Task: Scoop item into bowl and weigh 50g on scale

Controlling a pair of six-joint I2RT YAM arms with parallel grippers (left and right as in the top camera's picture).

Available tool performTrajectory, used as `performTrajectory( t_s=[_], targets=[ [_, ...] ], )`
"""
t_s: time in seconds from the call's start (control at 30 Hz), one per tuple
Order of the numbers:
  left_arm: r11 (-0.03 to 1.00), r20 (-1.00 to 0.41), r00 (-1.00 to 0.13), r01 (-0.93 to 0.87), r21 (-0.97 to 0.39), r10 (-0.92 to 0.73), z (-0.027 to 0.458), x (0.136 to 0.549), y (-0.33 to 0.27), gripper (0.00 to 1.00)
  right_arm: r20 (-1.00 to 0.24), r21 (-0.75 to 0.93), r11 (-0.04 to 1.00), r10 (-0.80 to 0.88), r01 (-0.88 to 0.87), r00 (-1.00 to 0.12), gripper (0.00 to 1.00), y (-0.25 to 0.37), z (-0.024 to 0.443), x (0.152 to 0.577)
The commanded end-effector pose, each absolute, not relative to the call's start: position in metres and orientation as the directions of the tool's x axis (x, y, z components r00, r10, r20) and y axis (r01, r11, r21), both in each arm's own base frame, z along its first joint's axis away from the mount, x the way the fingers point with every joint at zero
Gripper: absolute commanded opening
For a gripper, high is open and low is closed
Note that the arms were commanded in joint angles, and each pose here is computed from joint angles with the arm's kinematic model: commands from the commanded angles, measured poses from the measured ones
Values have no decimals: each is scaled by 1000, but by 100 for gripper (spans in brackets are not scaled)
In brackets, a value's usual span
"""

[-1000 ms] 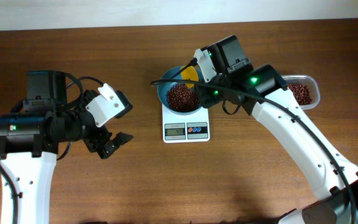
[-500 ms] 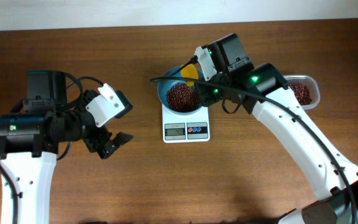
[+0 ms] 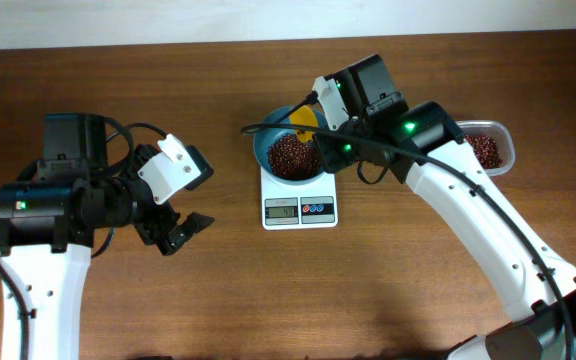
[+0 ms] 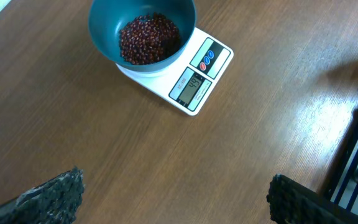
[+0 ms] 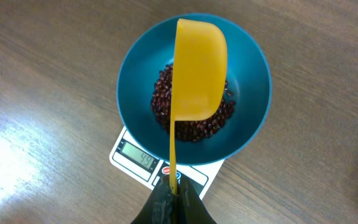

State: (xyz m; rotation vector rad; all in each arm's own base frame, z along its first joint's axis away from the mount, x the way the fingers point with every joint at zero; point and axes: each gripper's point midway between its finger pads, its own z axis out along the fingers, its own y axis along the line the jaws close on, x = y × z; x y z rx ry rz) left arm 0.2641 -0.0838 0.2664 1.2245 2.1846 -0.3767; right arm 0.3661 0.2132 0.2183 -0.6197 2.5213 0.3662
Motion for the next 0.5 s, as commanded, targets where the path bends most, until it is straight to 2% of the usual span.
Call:
performTrajectory(
  t_s=[0.0,0.47],
  targets=[
    [525,-638,-378,849,50,671,271,264,-85,99,-551,158,855,-339,-494,-762,4,216,225,369],
    [525,-638,-378,849,50,671,271,264,-85,99,-515,122,874,-350,-471,-783,4,209,212,371]
  ],
)
